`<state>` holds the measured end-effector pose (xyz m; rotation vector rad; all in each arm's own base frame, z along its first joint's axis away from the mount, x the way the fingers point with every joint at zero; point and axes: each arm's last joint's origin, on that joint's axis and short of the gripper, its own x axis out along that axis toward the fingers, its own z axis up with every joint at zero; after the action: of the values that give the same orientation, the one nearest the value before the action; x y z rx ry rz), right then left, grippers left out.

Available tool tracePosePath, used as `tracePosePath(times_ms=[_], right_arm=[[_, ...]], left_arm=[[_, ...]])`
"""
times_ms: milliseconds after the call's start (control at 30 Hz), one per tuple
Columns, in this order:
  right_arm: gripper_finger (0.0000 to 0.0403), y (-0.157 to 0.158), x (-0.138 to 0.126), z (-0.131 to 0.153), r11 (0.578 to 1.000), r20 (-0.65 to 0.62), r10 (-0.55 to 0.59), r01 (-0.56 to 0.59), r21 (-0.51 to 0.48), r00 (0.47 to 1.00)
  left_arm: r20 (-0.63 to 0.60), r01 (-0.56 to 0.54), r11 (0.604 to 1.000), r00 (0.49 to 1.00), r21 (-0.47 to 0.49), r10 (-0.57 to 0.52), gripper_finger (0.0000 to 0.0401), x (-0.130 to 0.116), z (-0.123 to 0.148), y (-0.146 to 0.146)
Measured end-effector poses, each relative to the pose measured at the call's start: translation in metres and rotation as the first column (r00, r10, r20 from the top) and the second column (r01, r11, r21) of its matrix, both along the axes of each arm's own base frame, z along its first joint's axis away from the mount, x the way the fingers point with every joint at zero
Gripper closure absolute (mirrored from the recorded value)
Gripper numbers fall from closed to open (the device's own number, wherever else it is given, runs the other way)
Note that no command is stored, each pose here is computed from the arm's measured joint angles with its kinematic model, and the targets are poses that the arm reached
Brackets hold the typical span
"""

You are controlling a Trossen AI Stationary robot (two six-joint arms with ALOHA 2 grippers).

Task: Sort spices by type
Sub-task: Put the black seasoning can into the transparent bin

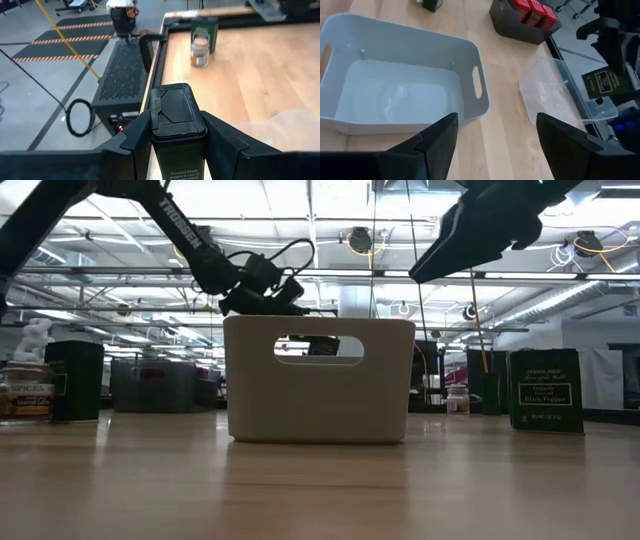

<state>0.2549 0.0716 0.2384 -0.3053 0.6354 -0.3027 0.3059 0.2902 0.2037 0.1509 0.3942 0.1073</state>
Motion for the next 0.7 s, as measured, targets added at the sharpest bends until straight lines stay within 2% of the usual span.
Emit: tracePosePath(times_ms=[333,500,700], right_arm=[[0.0151,0.000,0.002,0.002,1.000,0.010,0.023,-0.023,0.002,1.000],[0.0151,0.000,0.003,0.003,1.000,0.024,0.031,-0.031,-0.003,0.999],[0.0151,0.000,0.003,0.004,0.999,0.026,0.036,-0.036,-0.009,0.999]], left_arm=[[-0.051,-0.037,0.999,0.998,-0.020,0.036,0.0252,-0.013,-0.007,0.010],[-0.065,-0.034,0.998,0.997,-0.043,0.032,0.0252,-0.012,-0.017,0.012],[-0.102,-0.046,0.999,0.994,-0.026,0.043,0.0252,-0.010,-0.031,0.015]])
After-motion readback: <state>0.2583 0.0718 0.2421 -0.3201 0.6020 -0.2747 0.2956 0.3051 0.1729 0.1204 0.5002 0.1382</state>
